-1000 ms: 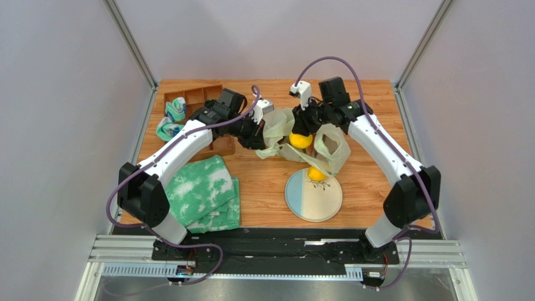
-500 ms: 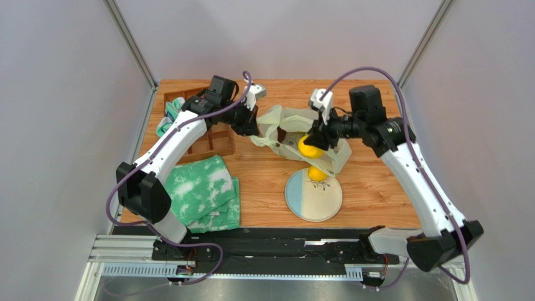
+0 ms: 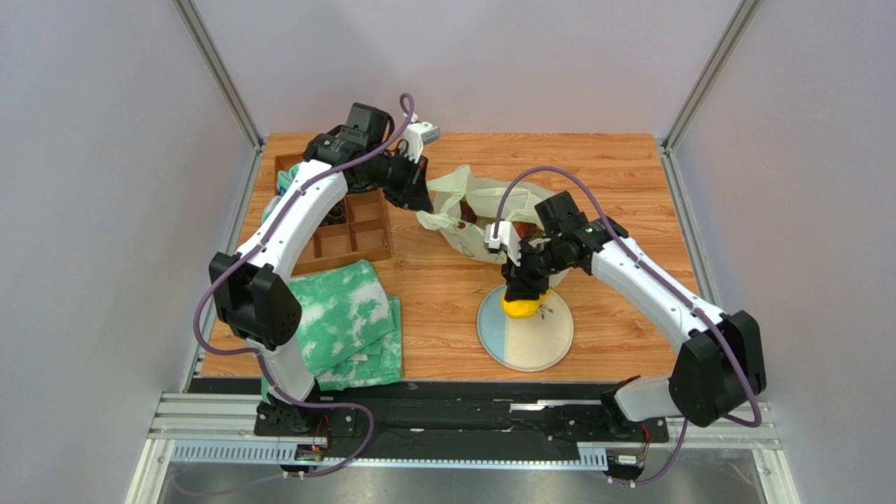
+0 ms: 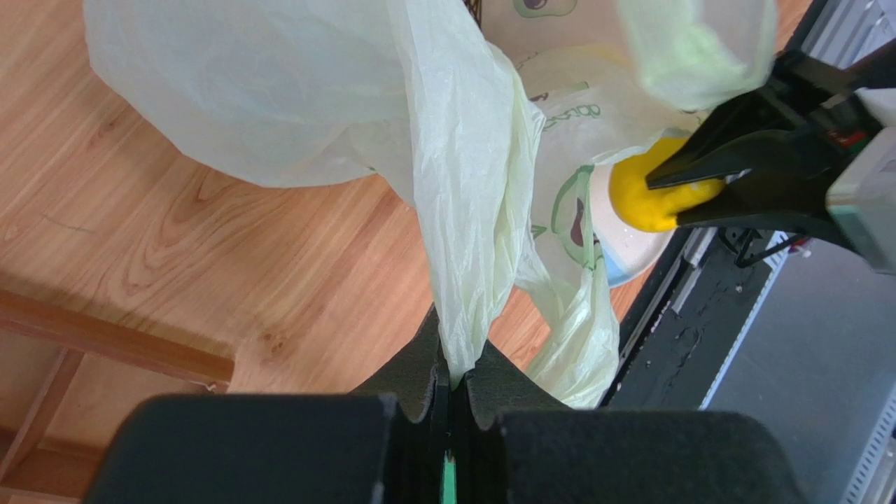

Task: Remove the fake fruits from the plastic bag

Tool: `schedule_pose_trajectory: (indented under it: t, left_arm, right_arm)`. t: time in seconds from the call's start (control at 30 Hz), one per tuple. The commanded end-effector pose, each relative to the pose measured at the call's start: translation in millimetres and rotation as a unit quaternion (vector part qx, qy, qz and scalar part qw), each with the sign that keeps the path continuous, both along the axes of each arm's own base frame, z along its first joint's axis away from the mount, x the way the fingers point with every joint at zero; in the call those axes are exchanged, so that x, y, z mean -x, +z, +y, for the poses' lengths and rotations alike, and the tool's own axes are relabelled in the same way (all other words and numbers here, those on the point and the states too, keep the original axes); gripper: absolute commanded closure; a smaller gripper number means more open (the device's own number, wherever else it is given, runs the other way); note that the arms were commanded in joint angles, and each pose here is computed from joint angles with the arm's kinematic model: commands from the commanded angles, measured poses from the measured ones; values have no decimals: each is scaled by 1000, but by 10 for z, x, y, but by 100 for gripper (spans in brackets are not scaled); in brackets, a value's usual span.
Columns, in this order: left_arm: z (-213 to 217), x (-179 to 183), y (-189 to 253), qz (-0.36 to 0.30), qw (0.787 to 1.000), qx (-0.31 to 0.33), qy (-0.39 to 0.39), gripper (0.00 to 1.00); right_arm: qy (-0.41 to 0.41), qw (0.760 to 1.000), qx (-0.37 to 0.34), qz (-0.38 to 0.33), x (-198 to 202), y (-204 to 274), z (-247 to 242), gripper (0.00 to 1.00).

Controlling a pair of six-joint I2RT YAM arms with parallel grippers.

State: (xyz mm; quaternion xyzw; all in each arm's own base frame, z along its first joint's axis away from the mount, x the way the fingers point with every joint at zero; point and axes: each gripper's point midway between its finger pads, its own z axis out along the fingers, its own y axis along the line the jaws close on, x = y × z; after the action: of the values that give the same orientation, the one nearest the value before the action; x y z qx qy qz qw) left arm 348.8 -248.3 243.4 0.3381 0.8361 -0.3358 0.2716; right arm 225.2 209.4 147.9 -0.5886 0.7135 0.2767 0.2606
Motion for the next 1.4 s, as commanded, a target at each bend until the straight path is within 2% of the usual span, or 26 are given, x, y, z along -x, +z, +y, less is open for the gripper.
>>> schedule_pose_trajectory:
  t: [0.0, 0.4, 0.6, 0.7, 0.77, 0.8, 0.83, 0.87, 0.93, 1.0, 1.27, 1.37]
  left_arm:
    - [0, 40, 222, -17, 1000, 14, 5, 100]
    - [62, 142, 152, -21, 1000, 4, 6, 100]
    - [71, 153, 116, -33, 999, -10, 0, 100]
    - [62, 157, 112, -38, 999, -15, -2, 100]
    - [52, 163, 129, -41, 999, -14, -4, 100]
    - [46, 168, 129, -40, 999, -14, -4, 100]
    - [49, 158, 123, -39, 999, -14, -3, 100]
    - [41, 160, 123, -39, 999, -14, -5, 100]
    - [32, 161, 110, -34, 999, -12, -4, 100]
    - [12, 162, 111, -33, 999, -11, -6, 100]
    - [27, 150, 85, -38, 999, -24, -7, 100]
    - [29, 152, 94, -42, 999, -26, -8, 100]
  right_arm:
    - [42, 998, -14, -43, -139, 7, 163, 90]
    - [38, 999, 16, -20, -224, -469, 403, 86]
    - [56, 997, 44, -10, -203, -604, 350, 80]
    - [60, 997, 57, -7, -180, -641, 300, 71]
    - [63, 996, 63, -3, -159, -658, 278, 61]
    - [62, 996, 63, -2, -157, -655, 271, 51]
    - [61, 996, 61, -1, -149, -635, 280, 47]
    - [53, 997, 57, -1, -166, -599, 293, 33]
    - [46, 998, 48, -2, -175, -525, 324, 24]
    - [32, 999, 38, -4, -207, -412, 359, 20]
    - [19, 998, -25, -47, -155, 432, 412, 20]
    - [-31, 996, -65, -44, -251, 728, 402, 21]
